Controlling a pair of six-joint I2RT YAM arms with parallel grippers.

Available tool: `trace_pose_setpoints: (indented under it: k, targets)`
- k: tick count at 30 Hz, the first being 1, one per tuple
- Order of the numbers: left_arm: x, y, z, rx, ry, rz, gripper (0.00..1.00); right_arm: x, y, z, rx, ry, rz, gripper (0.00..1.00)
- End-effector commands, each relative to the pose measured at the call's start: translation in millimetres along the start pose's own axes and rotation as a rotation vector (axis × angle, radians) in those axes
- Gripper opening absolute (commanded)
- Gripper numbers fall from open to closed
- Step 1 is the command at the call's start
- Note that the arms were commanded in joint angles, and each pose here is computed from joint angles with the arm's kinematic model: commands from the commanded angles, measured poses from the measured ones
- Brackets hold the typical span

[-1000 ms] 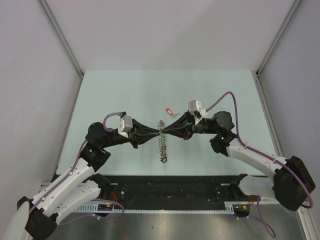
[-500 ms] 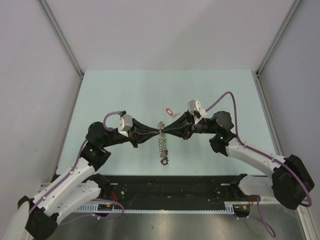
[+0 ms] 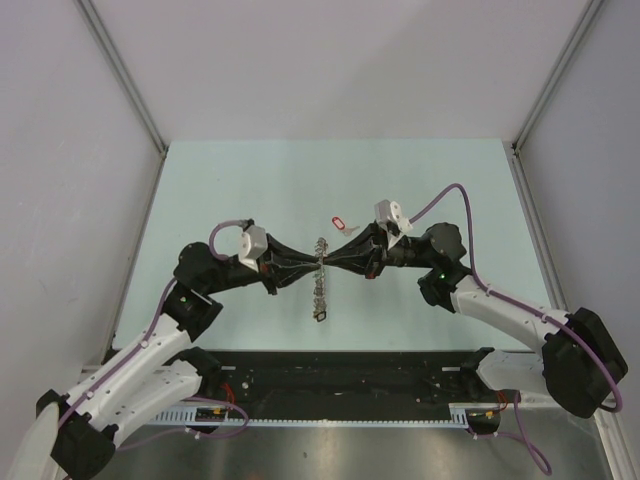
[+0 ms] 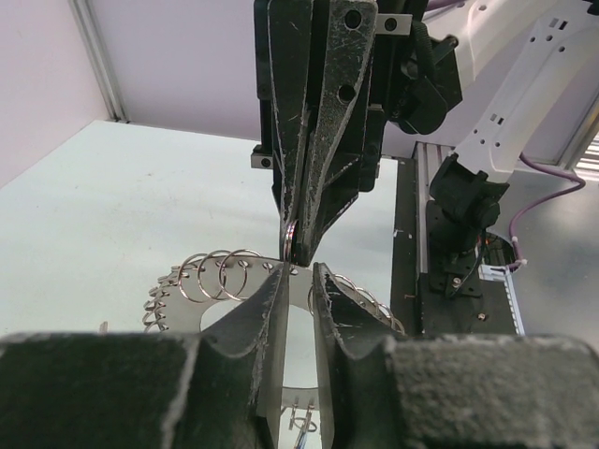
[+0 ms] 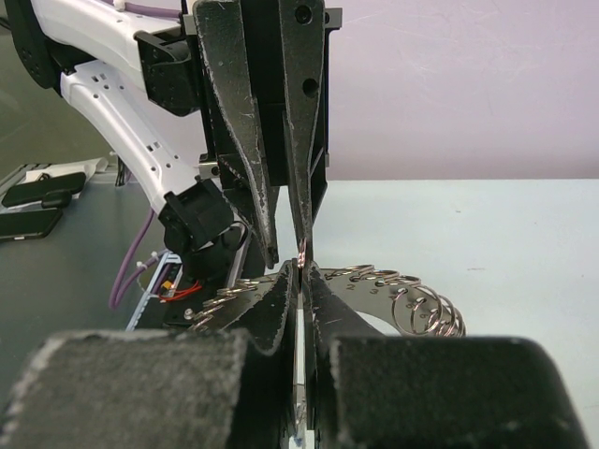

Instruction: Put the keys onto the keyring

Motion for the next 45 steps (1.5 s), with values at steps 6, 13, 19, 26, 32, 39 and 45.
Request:
trace_pose_setpoints:
  k: [6, 13, 19, 26, 32, 39, 45]
  targets:
    - [-5, 0, 18, 0.056, 0.102, 0.033, 0.28, -8, 26, 11, 0.093, 0.046, -0.079, 0.0]
    - [-5, -1, 21, 0.064, 0.12, 0.04, 0.3, -8, 24, 10, 0.087, 0.046, -0.074, 0.0]
    - [-7, -1, 13, 0.064, 0.055, 0.041, 0.18, -8, 23, 11, 0.086, 0.052, -0.071, 0.0]
    - [-7, 1, 1, 0.044, -0.021, 0.026, 0.0, -7, 14, 11, 0.055, 0.058, -0.04, 0.0]
    - [-4, -1, 10, 0.001, 0.029, 0.112, 0.0, 2, -1, 1, 0.012, -0.02, 0.074, 0.31]
    - [5, -25, 22, 0.03, 0.08, 0.344, 0.0, 21, -13, -15, 0.076, -0.149, 0.35, 0.46]
    - [5, -27, 18, 0.043, 0.043, 0.397, 0.0, 22, -27, -21, 0.106, -0.098, 0.477, 0.41]
Point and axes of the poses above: each gripper's point midway between its finger pads, its own x axis back along the fingers, its own z axis along the line the jaws close on, y = z × x, the point moved 2 cm from there along x, back along the fingers, and after that the axes turned 2 degrees about x, right-handed, at the moved point
